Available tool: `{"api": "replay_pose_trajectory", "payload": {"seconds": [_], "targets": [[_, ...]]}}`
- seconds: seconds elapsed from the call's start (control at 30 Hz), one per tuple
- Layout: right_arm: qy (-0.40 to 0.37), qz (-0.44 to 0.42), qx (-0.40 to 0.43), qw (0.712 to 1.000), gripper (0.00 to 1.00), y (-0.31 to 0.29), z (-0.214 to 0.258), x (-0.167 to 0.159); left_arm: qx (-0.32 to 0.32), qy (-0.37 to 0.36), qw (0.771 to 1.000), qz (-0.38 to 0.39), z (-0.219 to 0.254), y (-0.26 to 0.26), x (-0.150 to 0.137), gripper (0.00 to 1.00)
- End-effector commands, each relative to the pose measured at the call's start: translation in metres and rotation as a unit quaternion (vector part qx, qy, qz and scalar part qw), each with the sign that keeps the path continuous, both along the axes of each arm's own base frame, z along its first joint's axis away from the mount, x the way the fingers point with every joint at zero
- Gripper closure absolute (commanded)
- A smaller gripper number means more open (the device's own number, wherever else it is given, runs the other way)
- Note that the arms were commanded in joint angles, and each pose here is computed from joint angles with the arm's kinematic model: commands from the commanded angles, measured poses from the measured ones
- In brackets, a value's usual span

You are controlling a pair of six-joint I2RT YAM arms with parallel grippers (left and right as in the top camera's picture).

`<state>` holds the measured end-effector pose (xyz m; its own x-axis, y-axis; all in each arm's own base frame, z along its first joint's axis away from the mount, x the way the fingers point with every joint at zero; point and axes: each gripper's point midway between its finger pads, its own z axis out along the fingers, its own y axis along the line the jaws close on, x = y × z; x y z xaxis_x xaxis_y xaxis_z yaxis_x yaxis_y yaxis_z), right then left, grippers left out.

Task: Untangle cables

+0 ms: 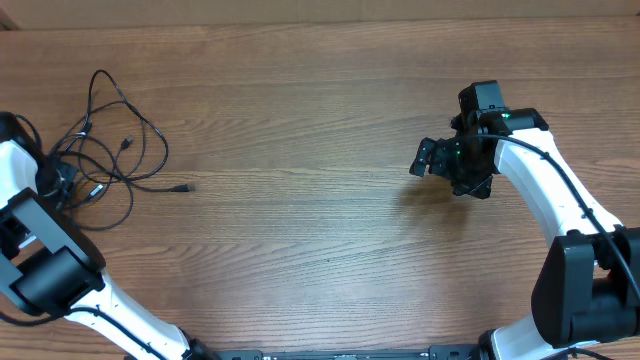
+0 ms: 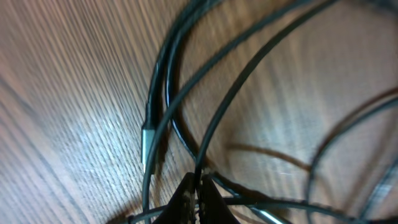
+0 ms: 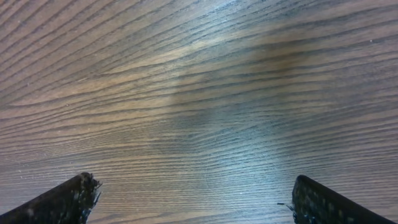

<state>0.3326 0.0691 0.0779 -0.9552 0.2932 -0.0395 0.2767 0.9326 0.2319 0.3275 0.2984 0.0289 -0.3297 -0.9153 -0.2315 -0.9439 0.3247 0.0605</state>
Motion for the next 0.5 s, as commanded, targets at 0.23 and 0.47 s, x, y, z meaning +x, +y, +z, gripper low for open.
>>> {"api": "replay_pose_trajectory", "payload": {"seconds": [0.23, 0.47], "targets": [[-0.007, -0.001, 0.005, 1.0, 0.01, 0.0, 0.006, 0.002, -0.028, 0.029, 0.999, -0.011, -0.012, -0.012, -0.011, 0.96], [-0.011, -0.001, 0.005, 1.0, 0.0, 0.0, 0.006, 0.003, -0.032, -0.003, 0.999, -0.014, 0.036, -0.011, 0.003, 0.96]]}}
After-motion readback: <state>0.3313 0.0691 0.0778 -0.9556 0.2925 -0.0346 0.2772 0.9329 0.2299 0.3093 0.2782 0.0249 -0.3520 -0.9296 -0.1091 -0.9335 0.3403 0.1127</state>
